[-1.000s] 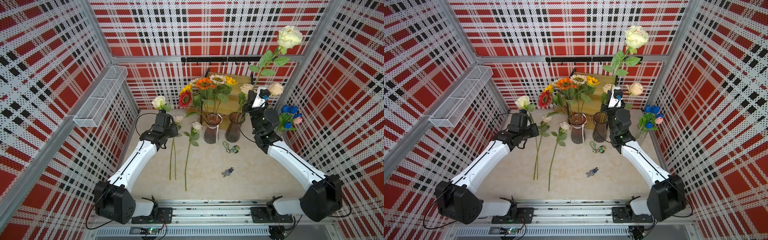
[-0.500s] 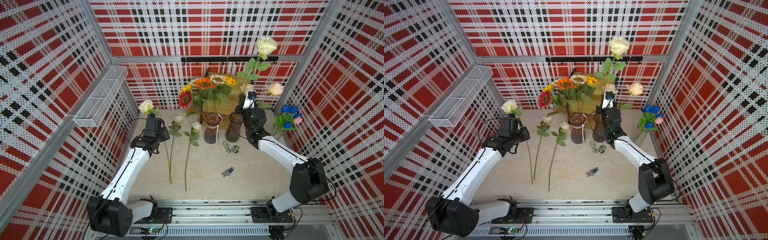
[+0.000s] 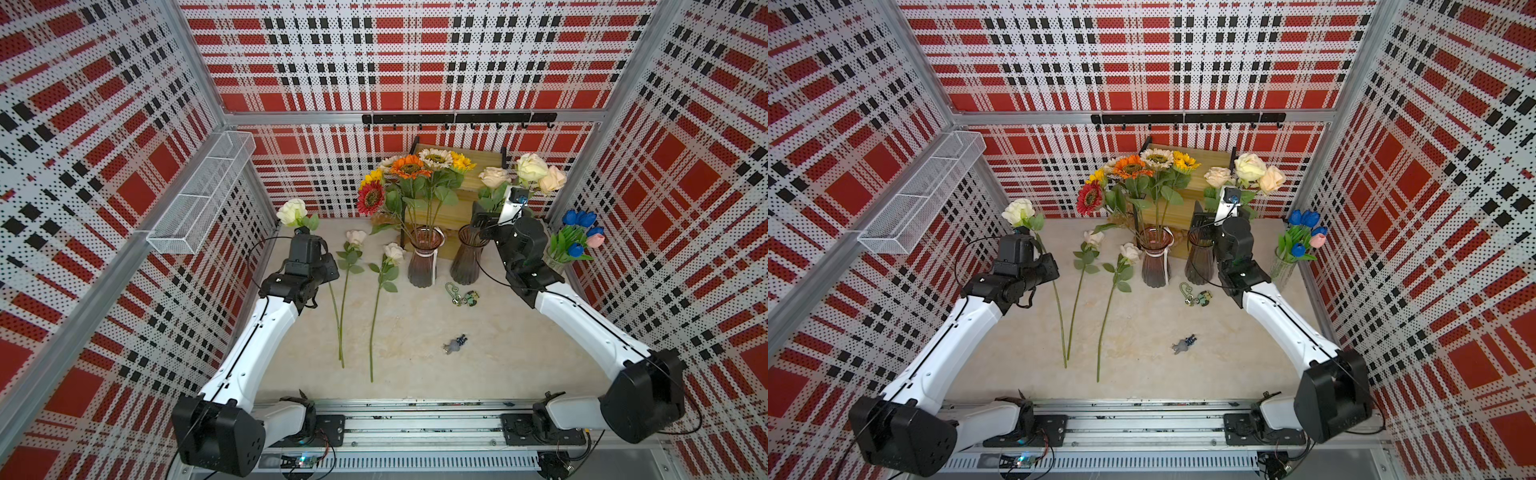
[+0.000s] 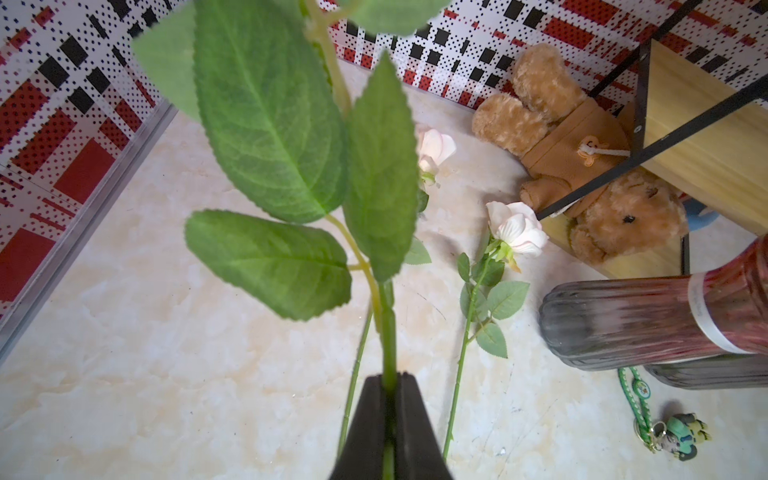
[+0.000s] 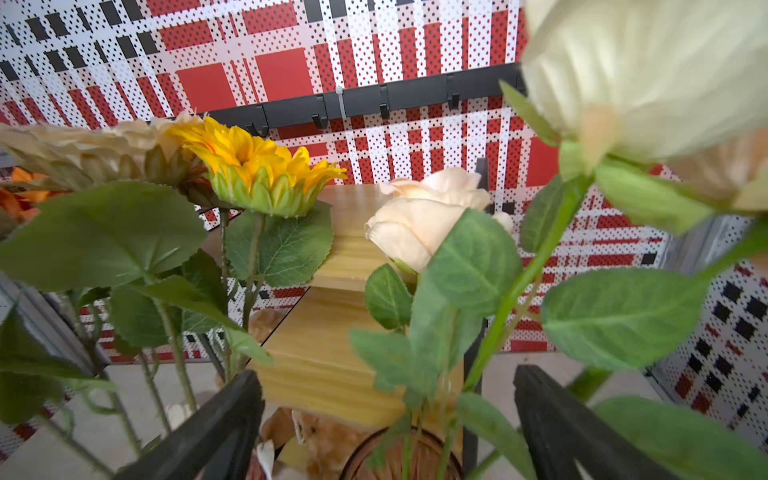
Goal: Arrange the flowers in different vases according to their variety
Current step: Insert the flower into the vase, then pick up the flower at the center of the board.
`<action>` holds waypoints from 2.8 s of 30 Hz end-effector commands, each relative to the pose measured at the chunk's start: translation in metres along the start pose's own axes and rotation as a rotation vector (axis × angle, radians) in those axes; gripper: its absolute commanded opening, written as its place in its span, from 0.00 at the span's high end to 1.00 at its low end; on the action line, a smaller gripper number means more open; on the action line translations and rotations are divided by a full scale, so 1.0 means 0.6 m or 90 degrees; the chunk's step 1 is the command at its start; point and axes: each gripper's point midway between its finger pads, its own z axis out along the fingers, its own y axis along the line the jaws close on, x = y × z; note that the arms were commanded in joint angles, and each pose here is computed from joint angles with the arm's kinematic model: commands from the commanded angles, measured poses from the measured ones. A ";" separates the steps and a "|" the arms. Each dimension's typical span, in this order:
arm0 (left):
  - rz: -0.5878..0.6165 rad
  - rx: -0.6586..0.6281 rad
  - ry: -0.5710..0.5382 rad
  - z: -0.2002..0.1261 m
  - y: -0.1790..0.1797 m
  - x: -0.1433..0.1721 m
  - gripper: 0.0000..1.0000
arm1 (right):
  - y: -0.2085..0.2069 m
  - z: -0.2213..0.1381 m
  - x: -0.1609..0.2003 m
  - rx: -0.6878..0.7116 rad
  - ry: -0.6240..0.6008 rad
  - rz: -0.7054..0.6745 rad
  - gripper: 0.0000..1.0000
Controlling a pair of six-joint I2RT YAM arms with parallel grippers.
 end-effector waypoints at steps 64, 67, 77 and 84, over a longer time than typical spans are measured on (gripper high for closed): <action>0.018 0.325 -0.112 -0.137 -0.179 0.017 1.00 | 0.582 -0.188 0.256 -0.715 0.430 0.080 0.59; 0.017 0.325 -0.112 -0.137 -0.178 0.018 0.94 | 0.586 -0.190 0.249 -0.725 0.428 0.088 0.79; -0.036 0.237 -0.128 -0.131 -0.108 0.009 0.28 | 0.590 -0.177 0.184 -0.705 0.383 0.072 1.00; -0.073 0.219 -0.098 -0.122 -0.072 0.064 0.21 | 0.583 -0.115 0.110 -0.635 0.304 0.025 1.00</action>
